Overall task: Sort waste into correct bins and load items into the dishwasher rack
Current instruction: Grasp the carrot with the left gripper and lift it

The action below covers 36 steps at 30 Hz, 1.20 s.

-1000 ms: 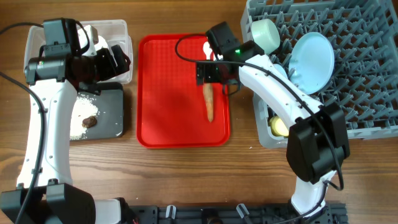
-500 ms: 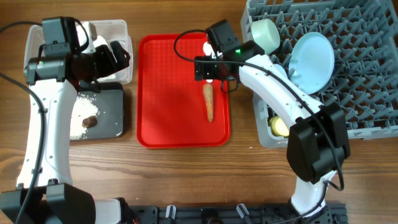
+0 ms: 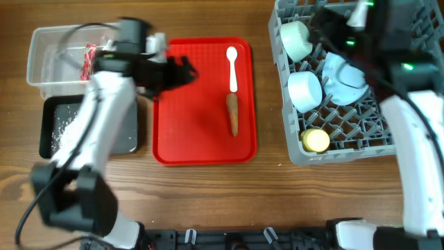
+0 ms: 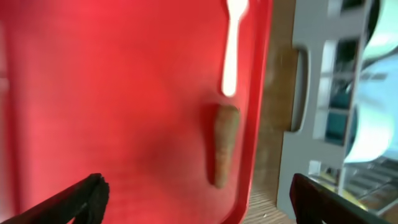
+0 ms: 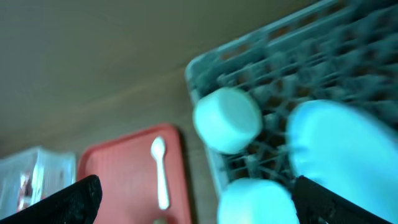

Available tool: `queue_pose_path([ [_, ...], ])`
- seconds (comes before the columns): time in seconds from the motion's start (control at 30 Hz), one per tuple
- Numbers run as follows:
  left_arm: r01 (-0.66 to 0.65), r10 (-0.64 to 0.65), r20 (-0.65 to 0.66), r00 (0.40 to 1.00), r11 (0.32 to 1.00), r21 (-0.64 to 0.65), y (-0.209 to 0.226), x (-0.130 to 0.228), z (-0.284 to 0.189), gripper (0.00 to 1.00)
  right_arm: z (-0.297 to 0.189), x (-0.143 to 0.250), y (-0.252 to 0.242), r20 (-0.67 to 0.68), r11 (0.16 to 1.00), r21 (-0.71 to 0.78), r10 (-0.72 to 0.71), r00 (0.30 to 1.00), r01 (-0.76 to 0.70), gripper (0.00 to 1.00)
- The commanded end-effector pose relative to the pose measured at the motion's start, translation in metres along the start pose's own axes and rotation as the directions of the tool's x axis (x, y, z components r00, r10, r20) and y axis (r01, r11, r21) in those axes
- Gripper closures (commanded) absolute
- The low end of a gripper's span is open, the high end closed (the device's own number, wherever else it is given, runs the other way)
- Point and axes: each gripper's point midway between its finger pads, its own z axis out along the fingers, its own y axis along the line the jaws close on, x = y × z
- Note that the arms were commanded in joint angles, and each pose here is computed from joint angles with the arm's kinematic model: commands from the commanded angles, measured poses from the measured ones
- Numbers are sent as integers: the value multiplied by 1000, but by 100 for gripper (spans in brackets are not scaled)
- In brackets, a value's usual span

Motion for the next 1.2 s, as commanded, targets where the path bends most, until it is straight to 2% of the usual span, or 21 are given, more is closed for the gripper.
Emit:
queue_pose_path([
  [0.0, -17, 11, -51, 999, 991, -130, -14, 23, 54, 8, 0, 5, -22, -38, 999, 51, -8, 999, 10, 0],
  [0.2, -113, 81, -154, 985, 971, -210, -30, 69, 121, 8, 2, 18, -29, -96, 997, 74, -29, 995, 37, 0],
  [0.4, -213, 165, -180, 970, 934, -288, -29, 93, 165, 10, 2, 20, -30, -107, 996, 78, -28, 994, 36, 0],
  [0.47, -229, 178, -188, 966, 925, -302, -28, 99, 171, 15, 2, 21, -31, -111, 996, 79, -27, 993, 36, 0],
  [0.53, -232, 181, -186, 966, 923, -308, -27, 99, 171, 28, 2, 22, -31, -115, 996, 81, -27, 993, 36, 0],
  [0.77, -229, 179, -182, 967, 924, -306, -27, 97, 171, 80, 1, 25, -32, -127, 996, 85, -26, 992, 37, 0],
  [0.97, -228, 184, -170, 968, 926, -299, -33, 93, 165, 90, 1, 26, -32, -128, 996, 84, -25, 991, 36, 0],
  [1.17, -190, 168, -99, 981, 936, -297, -46, 63, 119, 91, 2, 26, -31, -131, 996, 78, -25, 991, 35, 0],
])
